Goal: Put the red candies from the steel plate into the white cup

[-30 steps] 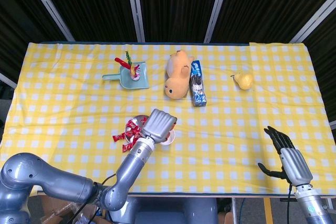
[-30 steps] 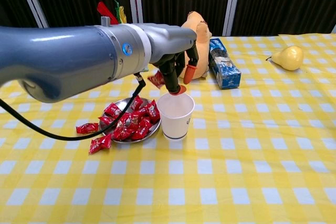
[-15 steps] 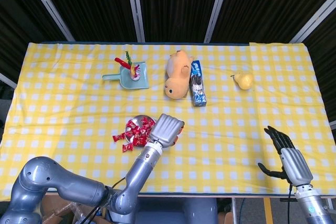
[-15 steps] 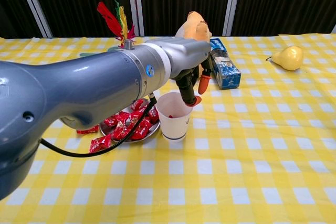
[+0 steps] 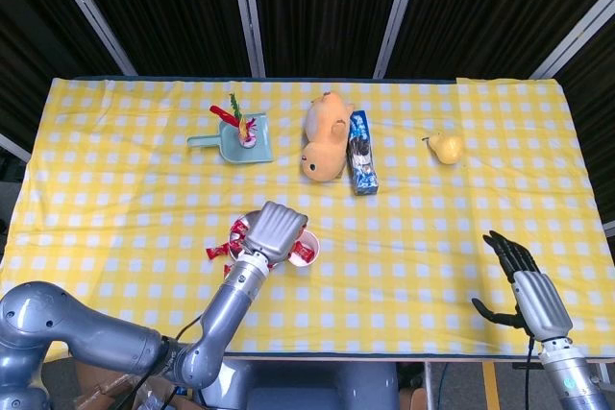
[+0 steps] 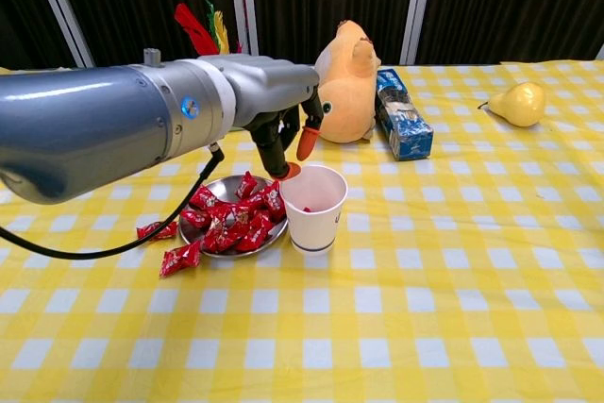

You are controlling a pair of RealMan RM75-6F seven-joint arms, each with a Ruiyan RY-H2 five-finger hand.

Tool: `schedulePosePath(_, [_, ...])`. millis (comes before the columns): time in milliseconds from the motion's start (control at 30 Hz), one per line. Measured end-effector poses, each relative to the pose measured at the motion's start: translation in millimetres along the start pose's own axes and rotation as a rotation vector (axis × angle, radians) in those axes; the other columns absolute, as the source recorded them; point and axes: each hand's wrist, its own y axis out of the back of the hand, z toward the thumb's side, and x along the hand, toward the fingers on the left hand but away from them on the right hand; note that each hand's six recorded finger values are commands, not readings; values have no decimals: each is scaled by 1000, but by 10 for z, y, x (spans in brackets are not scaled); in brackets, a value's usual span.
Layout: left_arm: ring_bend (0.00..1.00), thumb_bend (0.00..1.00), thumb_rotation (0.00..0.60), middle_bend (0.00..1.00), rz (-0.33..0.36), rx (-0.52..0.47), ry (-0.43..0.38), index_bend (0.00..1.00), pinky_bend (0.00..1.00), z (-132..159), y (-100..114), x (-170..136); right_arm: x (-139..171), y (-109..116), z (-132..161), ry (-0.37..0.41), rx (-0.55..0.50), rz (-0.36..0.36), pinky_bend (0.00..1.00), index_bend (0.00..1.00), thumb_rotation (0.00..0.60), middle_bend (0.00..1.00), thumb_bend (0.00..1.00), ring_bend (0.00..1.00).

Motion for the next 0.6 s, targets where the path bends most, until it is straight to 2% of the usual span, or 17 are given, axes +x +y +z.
schedulePosePath(267, [917,292,600,467,-24,-14,26,375,967,-262,-72,-207,1,7,-2,1,-2,-1,0,0,600,0,326,0])
schedulePosePath(500, [917,221,600,411,-77,-14,107,341,967,-729,-259,-433,2,-7,15,6,1,2,0,0,600,0,327,0])
schedulePosePath(600, [917,217,600,384,-99,-17,130,337,968,-838,-344,-452,1,-14,21,7,3,2,0,0,600,0,327,0])
